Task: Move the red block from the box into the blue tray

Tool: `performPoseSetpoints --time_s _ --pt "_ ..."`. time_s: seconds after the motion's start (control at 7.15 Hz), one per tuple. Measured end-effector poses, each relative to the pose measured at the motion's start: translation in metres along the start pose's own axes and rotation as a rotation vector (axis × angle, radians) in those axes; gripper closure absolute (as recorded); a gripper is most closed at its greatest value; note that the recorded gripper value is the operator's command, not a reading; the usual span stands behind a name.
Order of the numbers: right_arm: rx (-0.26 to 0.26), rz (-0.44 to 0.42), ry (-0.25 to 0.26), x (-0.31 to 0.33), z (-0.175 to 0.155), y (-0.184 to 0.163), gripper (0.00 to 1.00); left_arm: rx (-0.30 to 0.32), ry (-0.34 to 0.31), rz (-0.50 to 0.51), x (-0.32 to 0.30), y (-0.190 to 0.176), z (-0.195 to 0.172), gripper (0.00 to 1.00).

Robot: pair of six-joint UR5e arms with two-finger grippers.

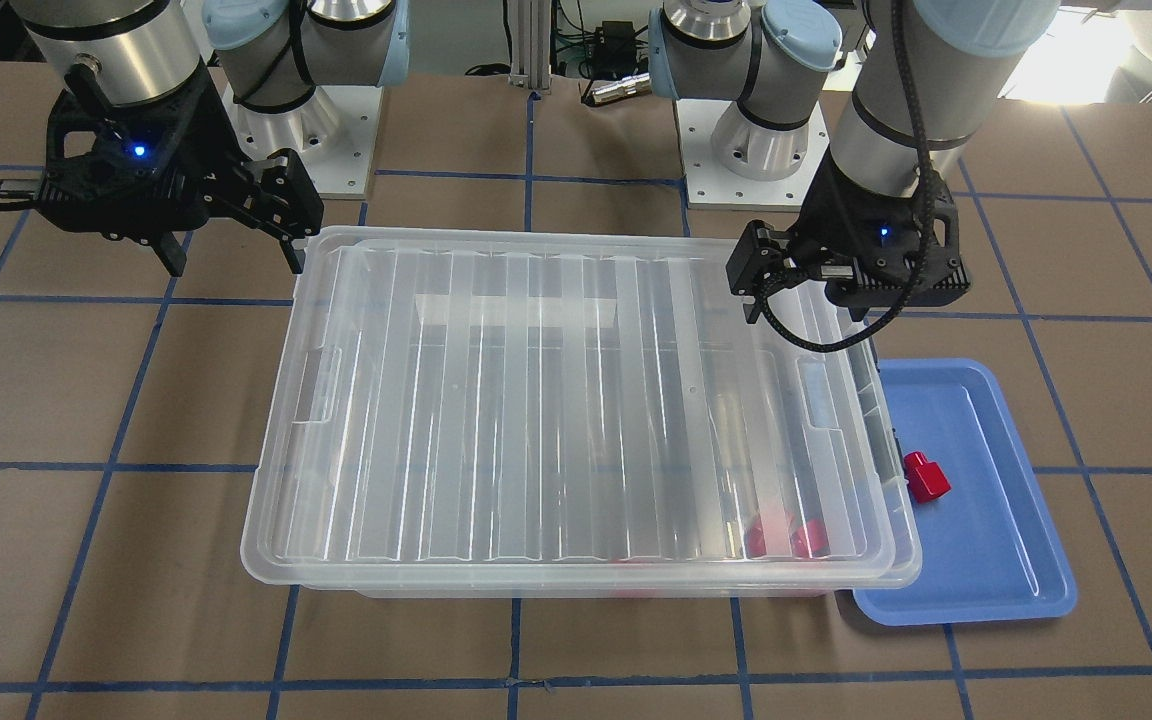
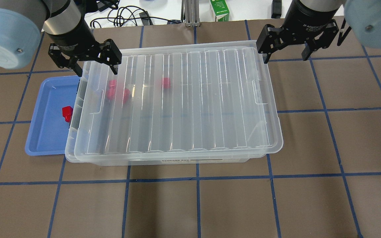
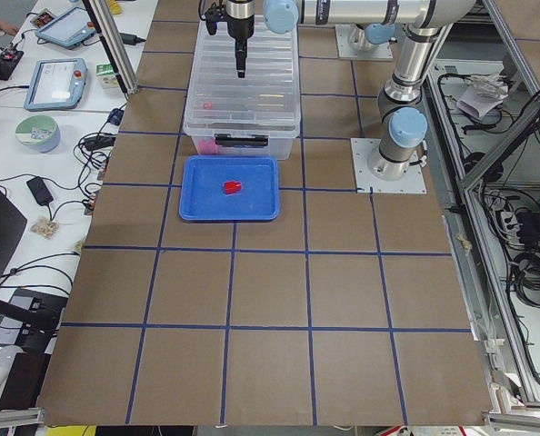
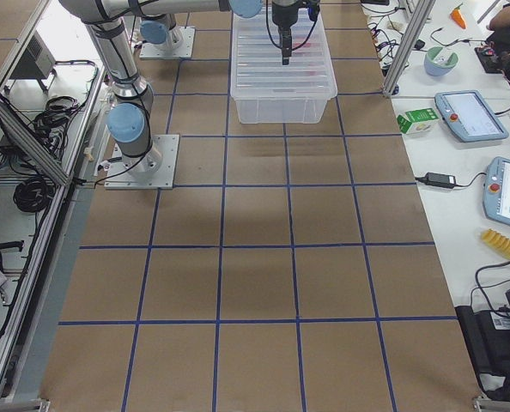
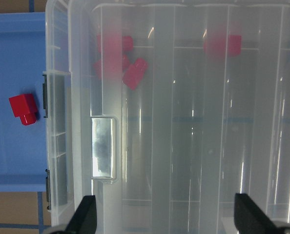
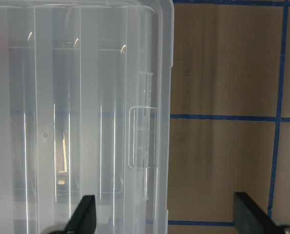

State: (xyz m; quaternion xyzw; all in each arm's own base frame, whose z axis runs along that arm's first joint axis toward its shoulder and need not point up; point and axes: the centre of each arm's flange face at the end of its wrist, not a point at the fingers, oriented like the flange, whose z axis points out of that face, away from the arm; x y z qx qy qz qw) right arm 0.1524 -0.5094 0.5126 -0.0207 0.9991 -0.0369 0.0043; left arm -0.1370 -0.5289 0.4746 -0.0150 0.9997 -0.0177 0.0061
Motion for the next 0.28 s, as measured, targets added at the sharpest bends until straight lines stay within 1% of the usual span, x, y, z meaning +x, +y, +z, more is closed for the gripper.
performPoseSetpoints --time_s 0.28 --pt "-0.001 0.001 0.001 0.0001 0.0001 0.0001 0.00 0.002 -0.003 0.000 -0.0004 0.0014 -0.0011 0.00"
